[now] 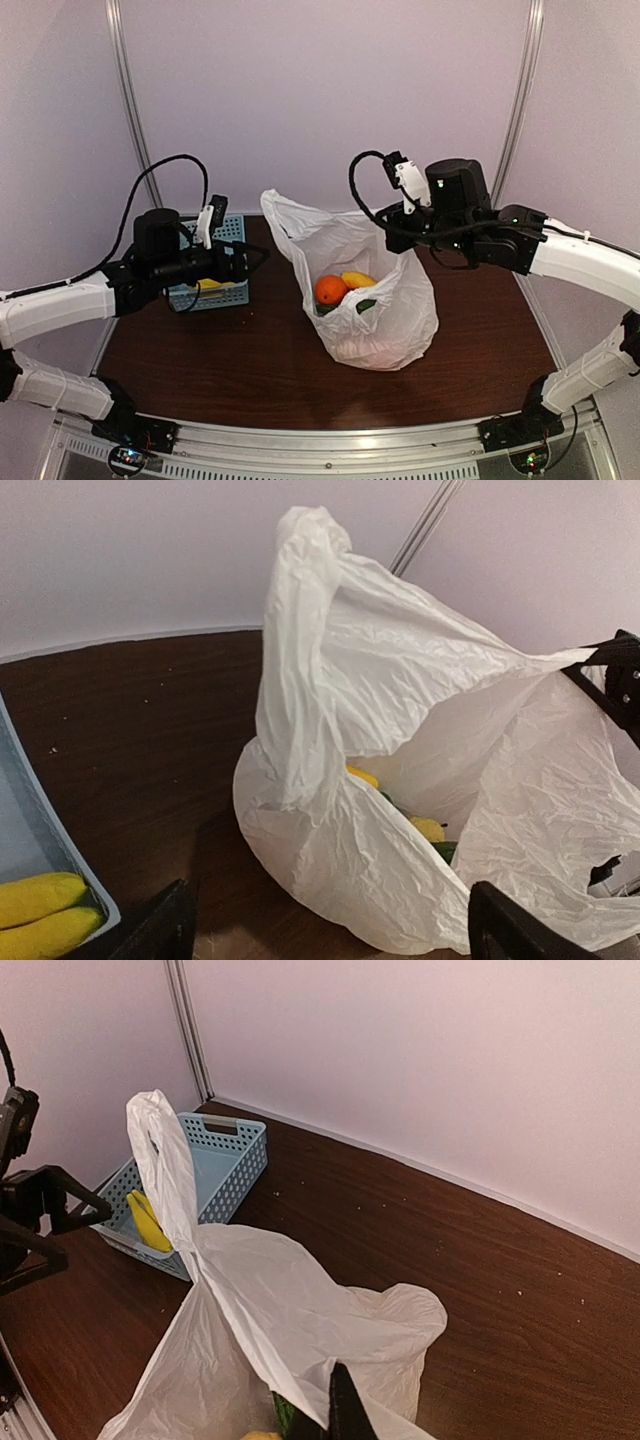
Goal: Untie the knot of the plastic bag and take out the fruit
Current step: Adjust the bag opening for the takeout bag, then hold the bag opening of the takeout bag.
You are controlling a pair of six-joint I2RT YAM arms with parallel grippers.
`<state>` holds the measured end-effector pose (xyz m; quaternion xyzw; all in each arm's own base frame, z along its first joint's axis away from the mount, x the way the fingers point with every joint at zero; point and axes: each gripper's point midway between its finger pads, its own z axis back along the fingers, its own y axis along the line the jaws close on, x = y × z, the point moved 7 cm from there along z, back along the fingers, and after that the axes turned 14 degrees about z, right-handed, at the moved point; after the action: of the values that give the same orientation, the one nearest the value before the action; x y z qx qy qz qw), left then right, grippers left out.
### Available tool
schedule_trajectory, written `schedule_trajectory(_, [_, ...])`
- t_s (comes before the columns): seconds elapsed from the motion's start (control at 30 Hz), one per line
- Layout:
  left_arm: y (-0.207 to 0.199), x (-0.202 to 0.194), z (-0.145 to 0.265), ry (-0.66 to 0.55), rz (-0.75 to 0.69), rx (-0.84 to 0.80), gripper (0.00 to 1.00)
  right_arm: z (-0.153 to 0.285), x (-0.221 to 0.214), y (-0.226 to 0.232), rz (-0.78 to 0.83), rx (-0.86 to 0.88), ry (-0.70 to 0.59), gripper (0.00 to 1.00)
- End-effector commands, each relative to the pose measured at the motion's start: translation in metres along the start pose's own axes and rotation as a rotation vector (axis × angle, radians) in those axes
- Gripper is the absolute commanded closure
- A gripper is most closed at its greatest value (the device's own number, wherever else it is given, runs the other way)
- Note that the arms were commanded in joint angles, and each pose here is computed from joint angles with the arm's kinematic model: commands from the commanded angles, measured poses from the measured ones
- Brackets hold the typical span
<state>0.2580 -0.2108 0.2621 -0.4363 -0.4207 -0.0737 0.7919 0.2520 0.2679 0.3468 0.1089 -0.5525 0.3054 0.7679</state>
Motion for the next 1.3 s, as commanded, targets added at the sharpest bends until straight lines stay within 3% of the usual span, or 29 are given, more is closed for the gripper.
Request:
schedule_trajectory(0.0, [-0.013, -0.016, 0.01, -0.01, 0.125, -0.033, 0.04, -0.004, 0.0, -0.002, -0.034, -0.017, -0.018, 1.0])
schedule_trajectory(0.2, [-0.023, -0.032, 0.013, -0.031, 0.303, -0.046, 0.04, -0.003, -0.002, -0.004, -0.048, -0.039, -0.017, 1.0])
schedule_trajectory(0.6, [-0.058, -0.054, -0.045, 0.074, 0.293, -0.031, 0.03, -0.002, -0.005, 0.002, -0.049, -0.036, -0.029, 1.0])
schedule_trajectory(0.93, [-0.039, -0.074, -0.066, 0.106, 0.315, 0.148, 0.04, 0.002, -0.01, 0.001, -0.035, -0.059, -0.035, 1.0])
schedule_trajectory(1.0, [-0.032, -0.082, -0.067, 0.125, 0.309, 0.172, 0.15, 0.003, -0.01, 0.0, -0.035, -0.069, -0.036, 1.0])
schedule_trajectory(1.1, [-0.023, -0.095, -0.065, 0.141, 0.323, 0.176, 0.46, 0.006, -0.01, -0.003, -0.037, -0.087, -0.044, 1.0])
schedule_trajectory(1.27, [-0.015, -0.105, -0.062, 0.165, 0.328, 0.189, 0.76, 0.009, -0.011, -0.008, -0.039, -0.132, -0.044, 1.0])
